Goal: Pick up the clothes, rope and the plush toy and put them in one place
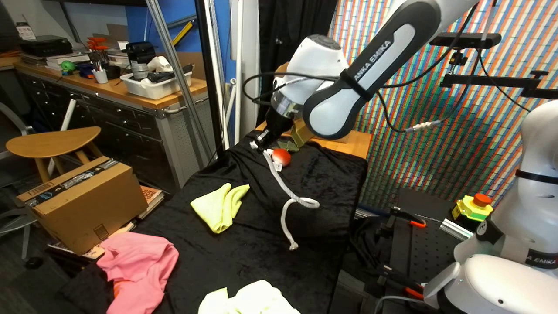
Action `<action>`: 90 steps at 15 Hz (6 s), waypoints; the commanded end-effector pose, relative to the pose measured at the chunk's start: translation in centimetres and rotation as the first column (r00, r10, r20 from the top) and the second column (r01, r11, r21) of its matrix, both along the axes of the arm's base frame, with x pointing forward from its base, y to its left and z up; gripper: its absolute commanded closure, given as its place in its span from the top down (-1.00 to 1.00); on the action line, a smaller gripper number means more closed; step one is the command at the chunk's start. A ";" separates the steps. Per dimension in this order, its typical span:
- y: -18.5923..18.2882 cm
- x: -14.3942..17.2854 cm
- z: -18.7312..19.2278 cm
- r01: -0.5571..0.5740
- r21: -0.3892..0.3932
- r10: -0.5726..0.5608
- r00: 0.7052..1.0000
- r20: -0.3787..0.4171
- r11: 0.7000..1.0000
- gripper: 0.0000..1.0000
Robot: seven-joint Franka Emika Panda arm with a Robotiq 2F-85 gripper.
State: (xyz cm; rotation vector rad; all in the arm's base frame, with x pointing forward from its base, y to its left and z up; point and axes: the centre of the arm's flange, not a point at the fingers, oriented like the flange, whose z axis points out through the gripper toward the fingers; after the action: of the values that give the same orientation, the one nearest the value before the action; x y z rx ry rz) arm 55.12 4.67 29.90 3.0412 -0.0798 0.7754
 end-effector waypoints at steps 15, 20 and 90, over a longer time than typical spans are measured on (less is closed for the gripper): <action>-4.1 -6.2 24.7 0.181 0.058 -0.189 0.958 0.216 0.982 -0.81; -2.1 -6.6 26.8 0.077 -0.017 -0.077 0.996 -0.049 0.997 -0.81; 13.7 21.0 -5.4 0.075 -0.354 -0.175 0.949 -0.261 0.932 -0.80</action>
State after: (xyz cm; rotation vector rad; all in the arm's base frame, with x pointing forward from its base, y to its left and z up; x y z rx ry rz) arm 71.85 19.83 25.78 2.7377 0.0249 0.2549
